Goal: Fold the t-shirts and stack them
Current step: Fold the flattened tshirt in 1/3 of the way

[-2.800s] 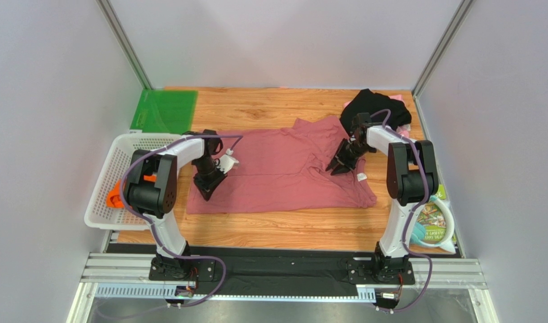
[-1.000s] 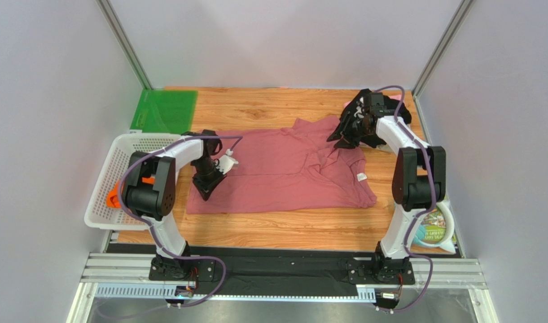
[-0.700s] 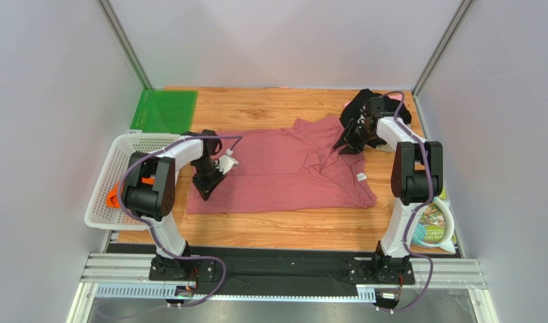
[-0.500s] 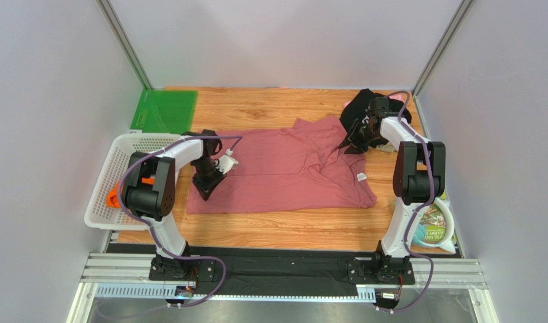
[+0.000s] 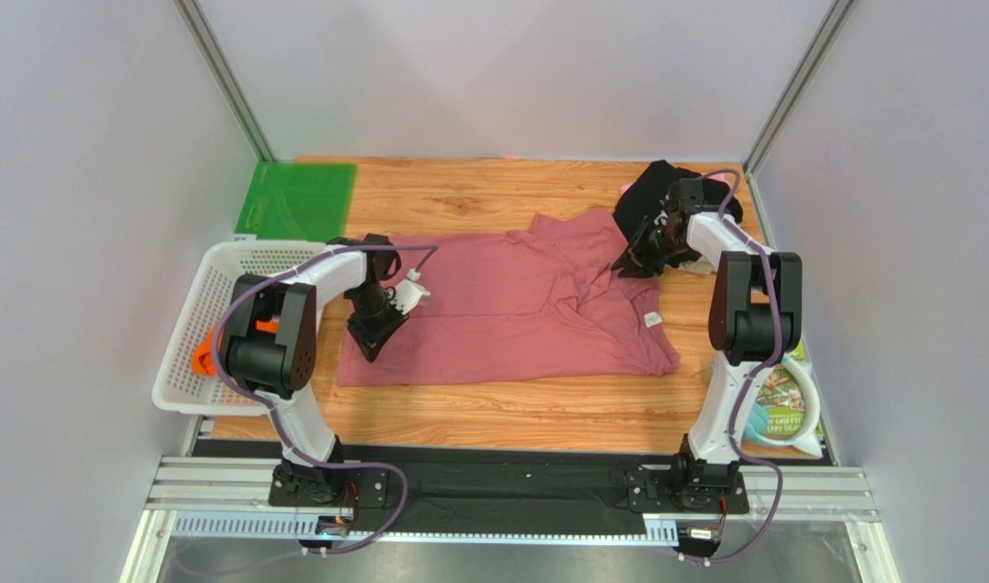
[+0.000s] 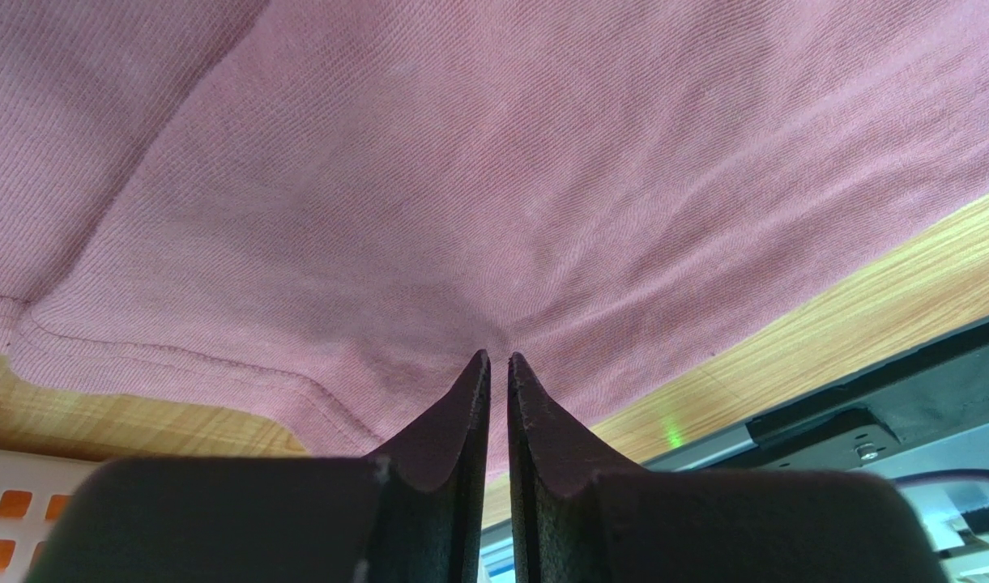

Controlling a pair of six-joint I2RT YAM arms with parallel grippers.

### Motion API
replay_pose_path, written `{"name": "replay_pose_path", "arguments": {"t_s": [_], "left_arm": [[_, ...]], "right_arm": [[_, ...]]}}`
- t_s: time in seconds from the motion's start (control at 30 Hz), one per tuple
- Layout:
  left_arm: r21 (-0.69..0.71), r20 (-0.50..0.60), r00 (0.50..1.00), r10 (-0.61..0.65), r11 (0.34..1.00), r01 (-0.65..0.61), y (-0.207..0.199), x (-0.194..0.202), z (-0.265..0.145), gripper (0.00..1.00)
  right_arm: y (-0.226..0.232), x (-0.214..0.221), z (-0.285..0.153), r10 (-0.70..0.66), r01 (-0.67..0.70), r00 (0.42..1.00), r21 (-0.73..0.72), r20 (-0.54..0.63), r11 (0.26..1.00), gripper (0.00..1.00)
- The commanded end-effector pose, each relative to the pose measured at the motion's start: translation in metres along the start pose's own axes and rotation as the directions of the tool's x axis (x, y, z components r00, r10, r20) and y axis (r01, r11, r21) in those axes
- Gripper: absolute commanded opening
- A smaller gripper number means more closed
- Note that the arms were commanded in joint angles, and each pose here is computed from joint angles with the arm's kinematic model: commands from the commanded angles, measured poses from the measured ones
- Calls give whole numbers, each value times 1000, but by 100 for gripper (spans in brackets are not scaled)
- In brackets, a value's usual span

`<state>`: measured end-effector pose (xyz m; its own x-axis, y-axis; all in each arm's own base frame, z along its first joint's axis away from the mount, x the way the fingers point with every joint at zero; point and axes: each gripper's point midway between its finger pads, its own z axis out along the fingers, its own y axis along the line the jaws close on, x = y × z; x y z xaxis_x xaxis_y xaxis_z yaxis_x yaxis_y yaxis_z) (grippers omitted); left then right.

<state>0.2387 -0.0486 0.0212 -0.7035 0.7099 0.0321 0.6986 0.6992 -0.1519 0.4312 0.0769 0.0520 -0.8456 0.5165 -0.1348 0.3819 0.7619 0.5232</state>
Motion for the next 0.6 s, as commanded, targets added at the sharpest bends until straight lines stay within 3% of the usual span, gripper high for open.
{"name": "replay_pose_path", "arguments": {"t_s": [0.0,0.57], "left_arm": [[-8,17,1000,17,1000,-17,0,-2,-8,16],[-10,12,1000,18,1000,-18,0,1,-8,15]], "right_arm": [[8,0,1,-13,14,1000,-30,18,999,28],[-3,8,-4,-17,17,999,10,30,1000,27]]}}
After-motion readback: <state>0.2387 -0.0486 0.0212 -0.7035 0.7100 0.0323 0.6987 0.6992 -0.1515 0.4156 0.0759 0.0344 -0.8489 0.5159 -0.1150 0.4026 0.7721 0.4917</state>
